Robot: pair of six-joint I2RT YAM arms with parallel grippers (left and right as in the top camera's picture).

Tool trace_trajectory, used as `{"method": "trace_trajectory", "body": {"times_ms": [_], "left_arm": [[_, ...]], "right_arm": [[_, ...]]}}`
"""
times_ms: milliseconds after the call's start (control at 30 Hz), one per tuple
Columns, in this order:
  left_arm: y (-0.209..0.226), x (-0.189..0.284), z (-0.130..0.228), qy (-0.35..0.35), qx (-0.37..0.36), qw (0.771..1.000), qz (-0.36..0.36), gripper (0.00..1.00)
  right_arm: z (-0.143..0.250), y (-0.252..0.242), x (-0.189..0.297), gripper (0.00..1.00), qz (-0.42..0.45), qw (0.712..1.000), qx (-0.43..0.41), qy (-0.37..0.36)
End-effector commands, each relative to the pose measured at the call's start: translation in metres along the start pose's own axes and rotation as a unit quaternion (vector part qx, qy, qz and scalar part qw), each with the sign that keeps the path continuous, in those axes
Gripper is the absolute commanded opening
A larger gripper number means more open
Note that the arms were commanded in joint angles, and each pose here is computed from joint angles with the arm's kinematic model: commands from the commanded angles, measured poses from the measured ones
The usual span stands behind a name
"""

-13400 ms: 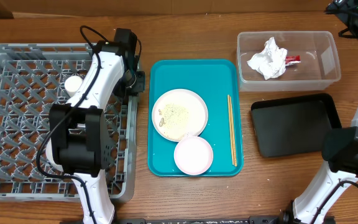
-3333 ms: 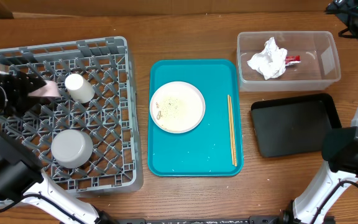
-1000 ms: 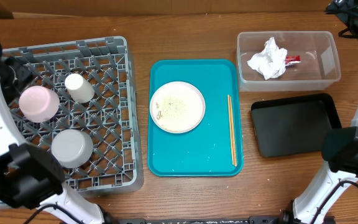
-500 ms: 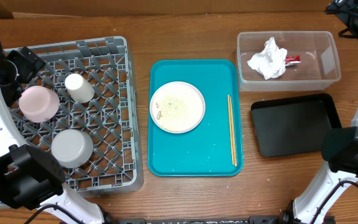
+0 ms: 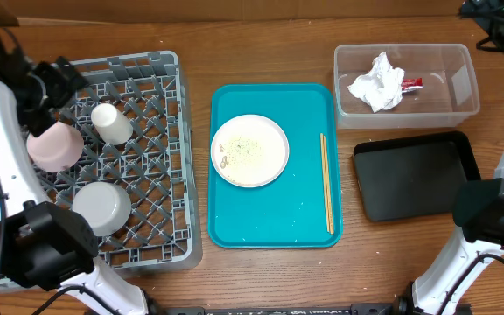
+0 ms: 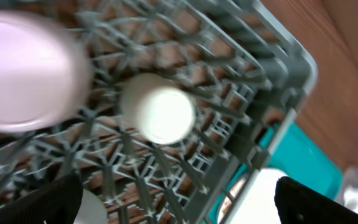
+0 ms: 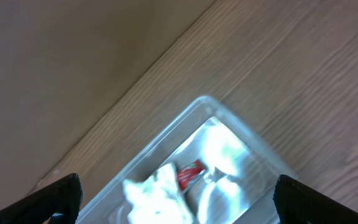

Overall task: Sort waste into correct bins and load items into the dishwasher
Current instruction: 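Open the left gripper to release the dish and raise it, then move the right arm left toward the chopsticks on the teal tray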

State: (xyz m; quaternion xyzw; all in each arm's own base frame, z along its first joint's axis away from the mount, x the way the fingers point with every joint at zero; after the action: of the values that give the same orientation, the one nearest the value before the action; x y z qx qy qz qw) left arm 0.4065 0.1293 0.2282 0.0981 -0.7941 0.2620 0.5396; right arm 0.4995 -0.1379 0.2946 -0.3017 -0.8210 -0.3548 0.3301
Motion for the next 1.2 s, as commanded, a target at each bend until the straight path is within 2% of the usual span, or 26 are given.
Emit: {"method": "trace_trajectory", "body": {"times_ms": [0,67,200,267,367,433,600,767,967,1100,1167], "left_arm": [[-0.043,-0.006,0.009,0.008,-0.119,0.992,0.050,1.00],[-0.059,-0.009,0.011,0.005,-0.142,0.988,0.057,1.00],[-0.082,-0.014,0.004,-0.023,-0.177,0.982,0.054,1.00],[-0.079,-0.016,-0.004,-0.041,-0.157,0.986,0.019,1.00],[-0.057,-0.015,-0.014,-0.065,-0.049,0.995,-0.052,1.00],[-0.050,-0.013,-0.016,-0.074,-0.027,0.994,-0.072,1.00],[-0.047,-0.013,-0.016,-0.073,-0.027,0.994,-0.078,1.00],[-0.049,-0.013,-0.015,-0.073,-0.029,0.994,-0.076,1.00],[-0.050,-0.013,-0.015,-0.073,-0.029,0.994,-0.076,1.00],[-0.050,-0.013,-0.017,-0.077,-0.029,0.994,-0.076,1.00],[-0.050,-0.013,-0.017,-0.077,-0.029,0.994,-0.076,1.00]], "right_arm": [[0.019,0.028,0.011,1.00,-0.082,0.995,-0.005,0.062],[0.032,0.047,0.017,1.00,-0.141,0.984,-0.003,0.107],[0.073,0.088,0.043,1.00,-0.269,0.938,0.035,0.218],[0.091,0.097,0.048,1.00,-0.279,0.929,0.070,0.232],[0.128,0.106,0.051,1.00,-0.259,0.926,0.123,0.246],[0.151,0.108,0.048,1.00,-0.220,0.933,0.157,0.239],[0.203,0.110,0.043,1.00,-0.127,0.942,0.236,0.200],[0.247,0.120,0.035,1.00,-0.101,0.936,0.292,0.171],[0.285,0.126,0.029,1.00,-0.108,0.926,0.313,0.182],[0.298,0.102,0.020,1.00,-0.070,0.920,0.325,0.210],[0.302,0.084,0.018,0.95,-0.041,0.915,0.328,0.232]]}}
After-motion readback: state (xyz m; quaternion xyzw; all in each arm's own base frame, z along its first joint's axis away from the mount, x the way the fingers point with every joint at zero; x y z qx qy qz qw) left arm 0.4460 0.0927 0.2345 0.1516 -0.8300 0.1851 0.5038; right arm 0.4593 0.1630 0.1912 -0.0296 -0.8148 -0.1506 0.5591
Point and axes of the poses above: each gripper's point midway between its finger pads, its own x axis back along the fingers, its own y axis along the line the jaws close on, z = x × y, the point moved 1 cm from there along x, back along the fingers, and after that the axes turned 11 degrees about -x, right-handed, at the moved point
